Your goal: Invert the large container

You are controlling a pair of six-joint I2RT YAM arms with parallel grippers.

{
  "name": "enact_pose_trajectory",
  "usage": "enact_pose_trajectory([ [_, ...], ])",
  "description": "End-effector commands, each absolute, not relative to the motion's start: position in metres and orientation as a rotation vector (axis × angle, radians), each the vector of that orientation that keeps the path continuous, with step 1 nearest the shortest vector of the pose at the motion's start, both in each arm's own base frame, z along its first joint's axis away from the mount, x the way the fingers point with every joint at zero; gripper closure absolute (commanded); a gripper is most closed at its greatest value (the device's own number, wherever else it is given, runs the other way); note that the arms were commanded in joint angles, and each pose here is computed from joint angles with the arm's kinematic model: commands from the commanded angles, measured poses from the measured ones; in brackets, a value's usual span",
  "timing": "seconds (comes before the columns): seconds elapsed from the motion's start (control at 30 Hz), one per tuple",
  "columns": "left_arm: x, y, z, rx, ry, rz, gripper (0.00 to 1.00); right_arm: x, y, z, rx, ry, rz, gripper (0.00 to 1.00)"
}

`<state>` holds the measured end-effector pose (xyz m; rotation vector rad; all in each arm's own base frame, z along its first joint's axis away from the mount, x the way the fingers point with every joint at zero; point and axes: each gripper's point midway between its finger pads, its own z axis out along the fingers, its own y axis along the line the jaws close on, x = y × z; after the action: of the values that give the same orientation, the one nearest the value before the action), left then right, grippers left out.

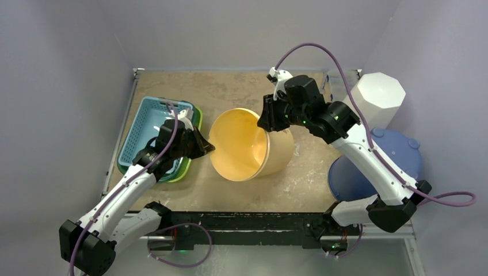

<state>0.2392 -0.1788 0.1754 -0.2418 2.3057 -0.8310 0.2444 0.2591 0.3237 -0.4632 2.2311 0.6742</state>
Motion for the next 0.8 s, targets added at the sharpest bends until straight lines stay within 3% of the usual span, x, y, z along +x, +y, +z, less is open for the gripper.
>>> enact_pose_trajectory([
  [0.0,0.253,-0.178,0.191,-0.27,2.22,-0.836,1.0,0.22,0.251,0.314,-0.522,2.304,0.688,0.65],
  [0.17,0.253,-0.178,0.19,-0.268,2.221,-0.834,1.0,0.216,0.25,0.319,-0.511,2.294,0.714,0.62],
  [0.5,0.252,-0.182,0.194,-0.249,2.217,-0.86,1.0,0.219,0.263,0.32,-0.508,2.276,0.75,0.98],
  [0.77,0.252,-0.179,0.193,-0.267,2.226,-0.843,0.46,0.25,0.239,0.32,-0.377,2.272,0.37,1.0],
])
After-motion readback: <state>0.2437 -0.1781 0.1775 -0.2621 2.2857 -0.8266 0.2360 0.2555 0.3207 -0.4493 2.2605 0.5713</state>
